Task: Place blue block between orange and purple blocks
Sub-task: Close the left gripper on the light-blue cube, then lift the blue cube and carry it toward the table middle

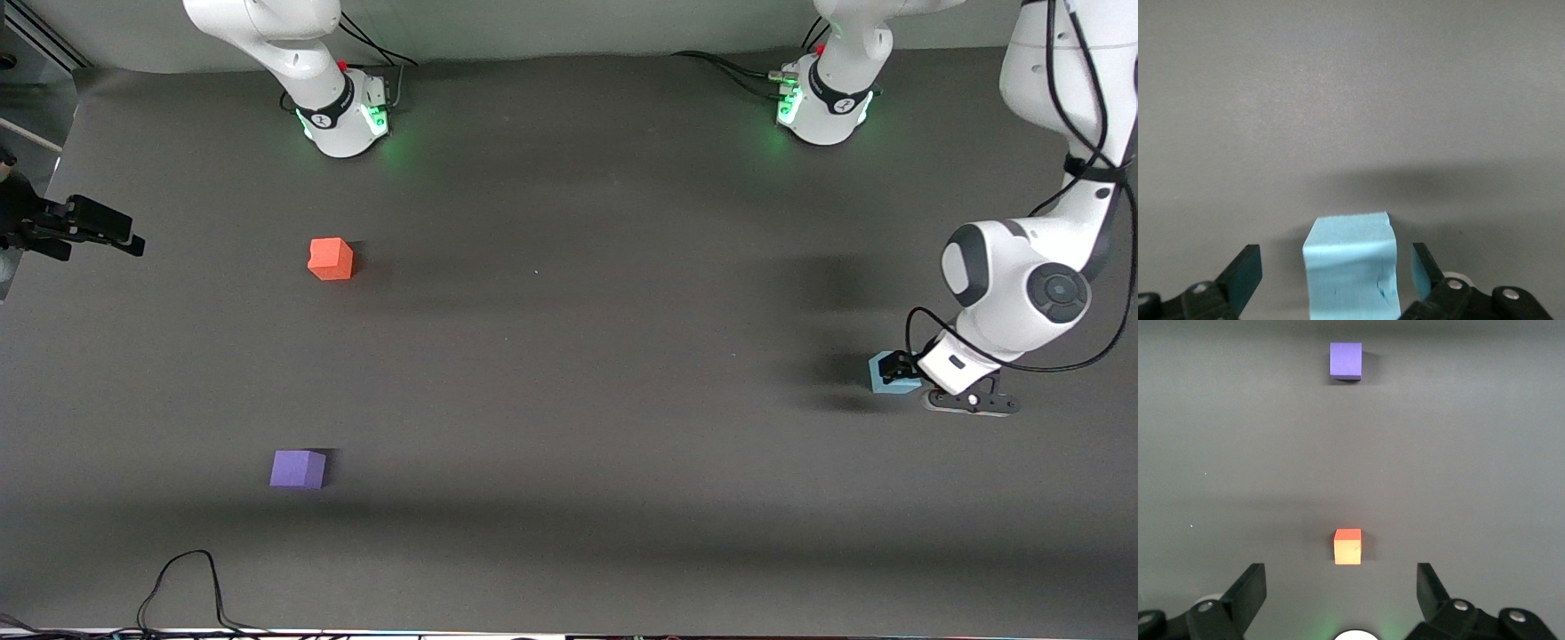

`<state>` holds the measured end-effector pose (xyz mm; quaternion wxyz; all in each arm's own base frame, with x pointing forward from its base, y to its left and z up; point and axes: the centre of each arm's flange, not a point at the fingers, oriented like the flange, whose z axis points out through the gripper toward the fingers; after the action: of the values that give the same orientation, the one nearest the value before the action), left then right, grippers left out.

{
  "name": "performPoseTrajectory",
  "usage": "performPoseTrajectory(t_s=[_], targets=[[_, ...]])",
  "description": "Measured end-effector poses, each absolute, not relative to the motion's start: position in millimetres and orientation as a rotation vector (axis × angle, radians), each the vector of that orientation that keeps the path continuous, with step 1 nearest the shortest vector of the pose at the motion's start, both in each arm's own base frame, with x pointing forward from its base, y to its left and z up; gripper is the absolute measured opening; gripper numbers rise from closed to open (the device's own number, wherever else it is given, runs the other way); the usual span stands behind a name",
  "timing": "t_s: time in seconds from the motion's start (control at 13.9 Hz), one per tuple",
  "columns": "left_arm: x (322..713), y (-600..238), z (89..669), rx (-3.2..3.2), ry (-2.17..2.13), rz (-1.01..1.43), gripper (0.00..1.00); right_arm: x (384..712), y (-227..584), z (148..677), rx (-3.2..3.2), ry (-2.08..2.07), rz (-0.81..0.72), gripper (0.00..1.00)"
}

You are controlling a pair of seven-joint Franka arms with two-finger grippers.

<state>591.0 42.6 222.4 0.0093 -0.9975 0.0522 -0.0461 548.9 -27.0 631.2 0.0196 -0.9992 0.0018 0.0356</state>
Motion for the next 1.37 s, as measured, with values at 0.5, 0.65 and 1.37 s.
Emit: performPoseTrajectory(t_s=[0.5,0.65,1.37], targets=[[573.4,42.2,192.1,-3.112,0.16,-0.182,0.97,552.5,-27.1,629.4,-3.101,0.006,0.098,1.0],[573.4,43.2,192.1,-3.113,0.15,-0.182,0.84,552.5,-27.6,632.0,-3.102,0.007,0.09,1.0],[601.1,48.1,257.8,-3.126,0.112,-0.02,0.56,554.9,-29.5,626.6,-3.101,0.01,0.106,1.0]])
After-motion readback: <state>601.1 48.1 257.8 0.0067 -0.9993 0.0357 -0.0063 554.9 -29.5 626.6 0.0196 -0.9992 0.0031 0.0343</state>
